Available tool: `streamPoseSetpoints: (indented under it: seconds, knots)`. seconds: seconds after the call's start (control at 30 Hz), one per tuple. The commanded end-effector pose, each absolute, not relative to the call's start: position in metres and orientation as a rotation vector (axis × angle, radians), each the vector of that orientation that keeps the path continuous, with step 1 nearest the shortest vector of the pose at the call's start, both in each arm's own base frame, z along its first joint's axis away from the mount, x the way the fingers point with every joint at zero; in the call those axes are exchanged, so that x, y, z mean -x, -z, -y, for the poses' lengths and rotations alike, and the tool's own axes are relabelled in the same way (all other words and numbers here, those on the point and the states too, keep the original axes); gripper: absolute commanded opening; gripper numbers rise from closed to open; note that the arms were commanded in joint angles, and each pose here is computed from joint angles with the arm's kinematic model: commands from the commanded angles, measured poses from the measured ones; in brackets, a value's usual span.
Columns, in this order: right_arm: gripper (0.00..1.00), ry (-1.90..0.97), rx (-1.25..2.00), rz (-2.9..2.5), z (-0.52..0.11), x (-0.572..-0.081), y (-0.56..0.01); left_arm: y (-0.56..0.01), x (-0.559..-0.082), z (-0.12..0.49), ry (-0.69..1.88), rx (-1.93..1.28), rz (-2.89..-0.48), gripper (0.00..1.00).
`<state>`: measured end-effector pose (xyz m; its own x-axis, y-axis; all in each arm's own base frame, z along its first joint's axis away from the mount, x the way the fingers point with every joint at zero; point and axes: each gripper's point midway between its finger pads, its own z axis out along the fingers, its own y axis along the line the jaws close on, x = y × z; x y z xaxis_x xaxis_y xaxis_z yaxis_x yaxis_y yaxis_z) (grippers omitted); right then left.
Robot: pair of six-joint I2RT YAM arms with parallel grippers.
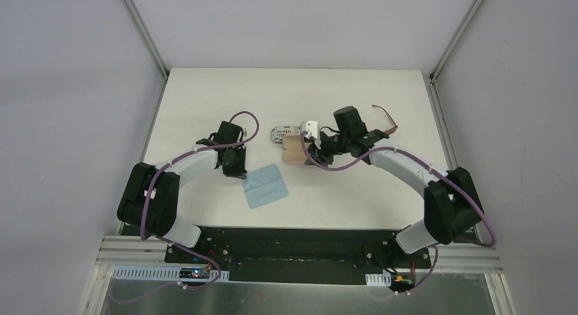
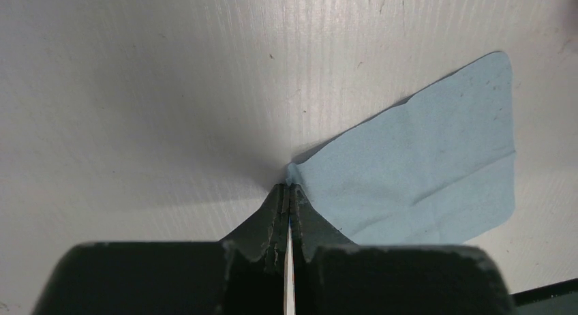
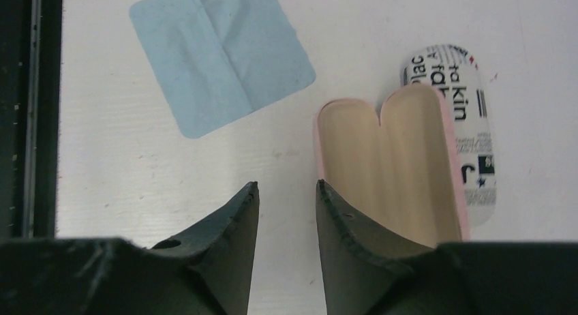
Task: Organize the sunglasses
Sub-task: Fold the glasses cleaning cloth at the center of the board.
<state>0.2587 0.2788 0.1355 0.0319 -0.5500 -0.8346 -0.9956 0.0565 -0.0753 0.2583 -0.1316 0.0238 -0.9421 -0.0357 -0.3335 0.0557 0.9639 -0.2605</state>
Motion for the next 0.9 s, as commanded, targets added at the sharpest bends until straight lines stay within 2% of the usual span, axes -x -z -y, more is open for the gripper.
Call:
streamPoseSetpoints:
  seconds: [0.0,0.43,0.87]
  knots:
    - [0.39,-0.800,1.723,-1.332,-0.326,-0.283,-0.145,-0.033,-0.263,0.137,0.447,-0.030,-2.724,0.00]
    - [0.35,-0.713,1.968,-1.289,-0.403,-0.306,-0.093,-0.034,-0.270,0.124,0.467,0.044,-2.715,0.00]
    - [0.32,-0.629,2.082,-1.404,-0.399,-0.316,-0.041,-0.032,-0.271,0.122,0.512,0.057,-2.723,0.00]
